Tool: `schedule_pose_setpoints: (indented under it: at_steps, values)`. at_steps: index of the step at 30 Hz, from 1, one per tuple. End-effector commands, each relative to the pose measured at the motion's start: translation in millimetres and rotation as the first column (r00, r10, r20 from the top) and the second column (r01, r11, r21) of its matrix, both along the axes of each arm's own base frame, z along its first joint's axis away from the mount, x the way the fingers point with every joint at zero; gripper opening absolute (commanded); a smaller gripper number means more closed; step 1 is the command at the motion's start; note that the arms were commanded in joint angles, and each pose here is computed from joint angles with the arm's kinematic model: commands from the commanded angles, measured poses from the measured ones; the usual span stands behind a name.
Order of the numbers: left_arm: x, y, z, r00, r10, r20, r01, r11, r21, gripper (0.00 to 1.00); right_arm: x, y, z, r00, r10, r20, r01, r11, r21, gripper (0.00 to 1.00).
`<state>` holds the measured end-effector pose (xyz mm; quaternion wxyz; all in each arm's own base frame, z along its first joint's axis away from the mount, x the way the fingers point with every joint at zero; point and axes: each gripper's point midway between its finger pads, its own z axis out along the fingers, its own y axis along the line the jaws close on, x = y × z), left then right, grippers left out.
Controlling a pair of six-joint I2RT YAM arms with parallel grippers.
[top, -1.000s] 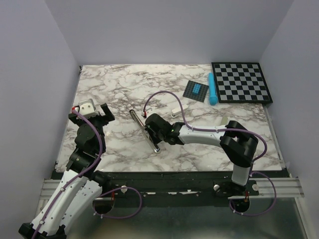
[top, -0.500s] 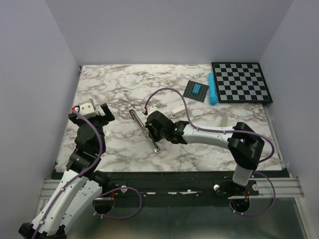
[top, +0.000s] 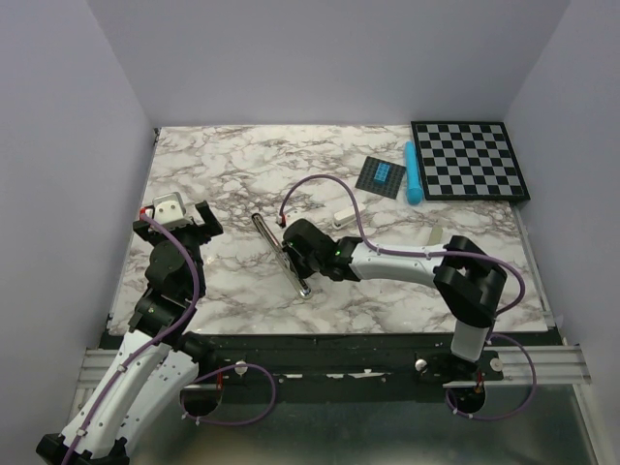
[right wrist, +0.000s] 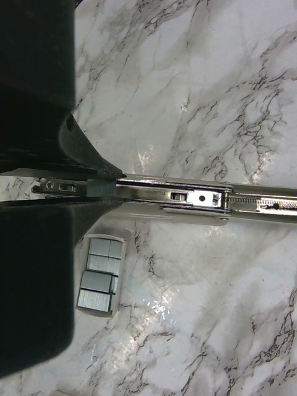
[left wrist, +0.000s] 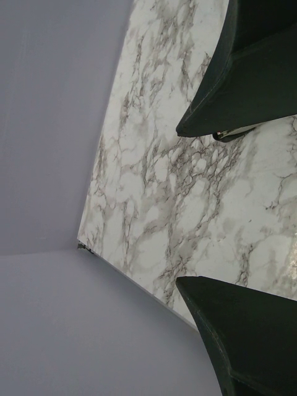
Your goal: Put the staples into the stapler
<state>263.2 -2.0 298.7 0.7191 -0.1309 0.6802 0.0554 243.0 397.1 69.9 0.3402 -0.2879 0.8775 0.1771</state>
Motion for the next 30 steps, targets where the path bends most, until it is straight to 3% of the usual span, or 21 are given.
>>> schedule_pose_setpoints:
  at_steps: [1,30]
  values:
    - [0,0,0,1.000,-0.006,0.007,0.006,1.000,-0.009,0.99,-7,2,-14,0.999,0.007,-0.034,-0.008,1.000,-0.017,0.16]
    - [2,-2,-1,1.000,-0.014,0.005,0.014,1.000,-0.011,0.99,-9,3,-2,1.000,0.014,-0.027,-0.014,1.000,0.010,0.16]
